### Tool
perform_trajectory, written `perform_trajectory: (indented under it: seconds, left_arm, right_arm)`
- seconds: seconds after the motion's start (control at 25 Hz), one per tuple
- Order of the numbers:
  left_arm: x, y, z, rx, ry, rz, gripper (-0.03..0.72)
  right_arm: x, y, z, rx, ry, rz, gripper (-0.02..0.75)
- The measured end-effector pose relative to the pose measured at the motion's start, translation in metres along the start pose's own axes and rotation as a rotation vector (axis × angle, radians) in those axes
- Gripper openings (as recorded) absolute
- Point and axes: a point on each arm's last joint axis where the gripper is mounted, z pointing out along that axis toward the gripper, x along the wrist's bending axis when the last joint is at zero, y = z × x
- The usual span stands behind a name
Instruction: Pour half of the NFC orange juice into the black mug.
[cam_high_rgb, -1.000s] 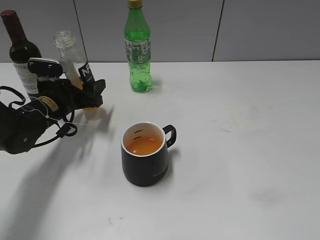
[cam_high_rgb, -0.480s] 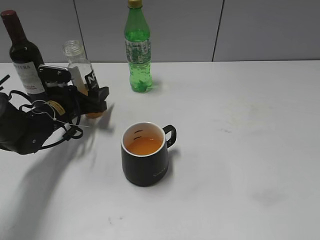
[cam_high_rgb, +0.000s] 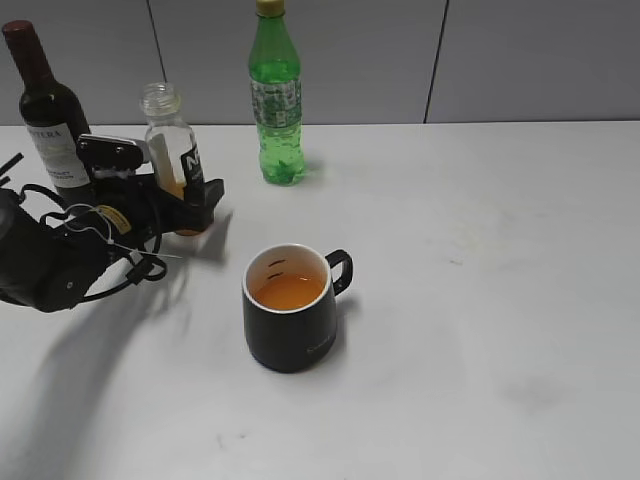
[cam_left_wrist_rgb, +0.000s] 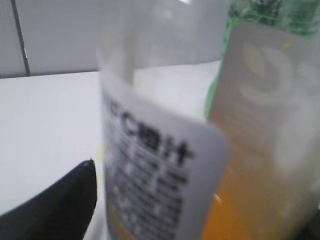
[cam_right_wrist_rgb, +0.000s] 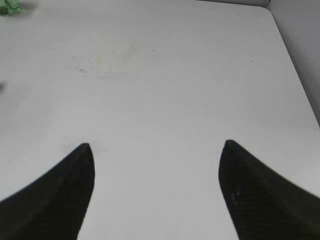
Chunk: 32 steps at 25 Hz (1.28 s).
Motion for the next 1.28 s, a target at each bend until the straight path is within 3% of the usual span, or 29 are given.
perform_trajectory:
  seconds: [0.32, 0.88, 1.28]
  left_arm:
    - [-0.001, -0.004, -0.007, -0.007, -0.002, -0.003, 0.666]
    - [-0.006, 0.001, -0.088, 0.031, 0.031, -0.022, 0.666]
    - [-0.004, 0.070, -0.139, 0.288, 0.038, 0.014, 0.644]
  right_arm:
    - [0.000, 0.000, 0.000, 0.000, 0.000, 0.000, 0.587]
    - [0.000, 0.000, 0.000, 0.000, 0.000, 0.000, 0.587]
    - [0.000, 0.000, 0.000, 0.000, 0.000, 0.000, 0.587]
